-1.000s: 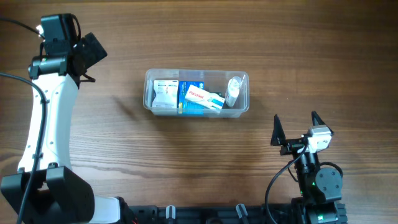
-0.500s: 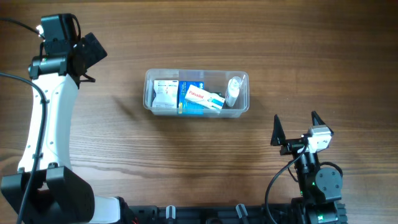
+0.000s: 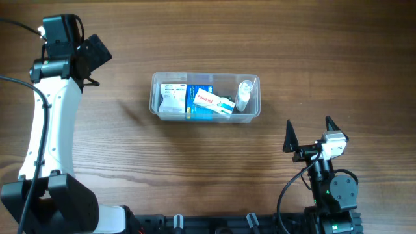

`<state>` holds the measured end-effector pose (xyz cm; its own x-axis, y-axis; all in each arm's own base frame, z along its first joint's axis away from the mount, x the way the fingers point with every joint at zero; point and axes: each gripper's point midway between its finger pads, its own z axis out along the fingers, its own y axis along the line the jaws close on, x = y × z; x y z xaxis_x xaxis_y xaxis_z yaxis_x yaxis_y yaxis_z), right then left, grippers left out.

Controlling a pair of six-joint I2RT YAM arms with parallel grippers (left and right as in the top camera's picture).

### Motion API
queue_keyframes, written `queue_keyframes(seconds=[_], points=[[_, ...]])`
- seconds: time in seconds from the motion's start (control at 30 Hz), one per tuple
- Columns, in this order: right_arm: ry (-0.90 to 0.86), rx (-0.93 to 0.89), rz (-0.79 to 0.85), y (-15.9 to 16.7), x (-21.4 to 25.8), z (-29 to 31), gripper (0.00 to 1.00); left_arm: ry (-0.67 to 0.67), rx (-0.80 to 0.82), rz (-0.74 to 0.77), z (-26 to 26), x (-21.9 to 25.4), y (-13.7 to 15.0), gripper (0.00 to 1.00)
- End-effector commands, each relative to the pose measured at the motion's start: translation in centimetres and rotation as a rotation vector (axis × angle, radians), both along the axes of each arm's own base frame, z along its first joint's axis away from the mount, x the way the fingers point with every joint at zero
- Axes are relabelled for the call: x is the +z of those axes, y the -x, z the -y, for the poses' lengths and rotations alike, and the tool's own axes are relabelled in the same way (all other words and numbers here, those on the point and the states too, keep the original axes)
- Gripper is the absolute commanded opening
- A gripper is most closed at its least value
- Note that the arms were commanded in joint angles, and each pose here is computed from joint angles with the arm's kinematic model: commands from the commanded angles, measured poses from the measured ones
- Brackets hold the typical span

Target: Pack container

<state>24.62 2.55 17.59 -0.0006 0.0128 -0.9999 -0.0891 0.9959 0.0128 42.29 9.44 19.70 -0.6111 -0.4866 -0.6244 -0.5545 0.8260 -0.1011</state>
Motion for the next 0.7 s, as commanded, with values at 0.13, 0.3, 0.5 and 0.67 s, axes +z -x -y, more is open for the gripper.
queue_keyframes(seconds=[0.13, 0.3, 0.5, 0.67], points=[[0.011, -0.015, 0.015, 0.1, 0.3, 0.3, 1.00, -0.027, -0.029, 0.162, 1.4, 6.6, 1.5, 1.00], [0.011, -0.015, 0.015, 0.1, 0.3, 0.3, 1.00, -0.038, -0.069, 0.299, 3.3, 11.5, 4.8, 1.00], [0.011, -0.015, 0.015, 0.1, 0.3, 0.3, 1.00, -0.030, -0.128, 0.308, 5.6, 9.3, 10.3, 1.00], [0.011, -0.015, 0.015, 0.1, 0.3, 0.3, 1.00, -0.048, -0.118, 0.342, 5.5, 3.7, 14.8, 1.00]])
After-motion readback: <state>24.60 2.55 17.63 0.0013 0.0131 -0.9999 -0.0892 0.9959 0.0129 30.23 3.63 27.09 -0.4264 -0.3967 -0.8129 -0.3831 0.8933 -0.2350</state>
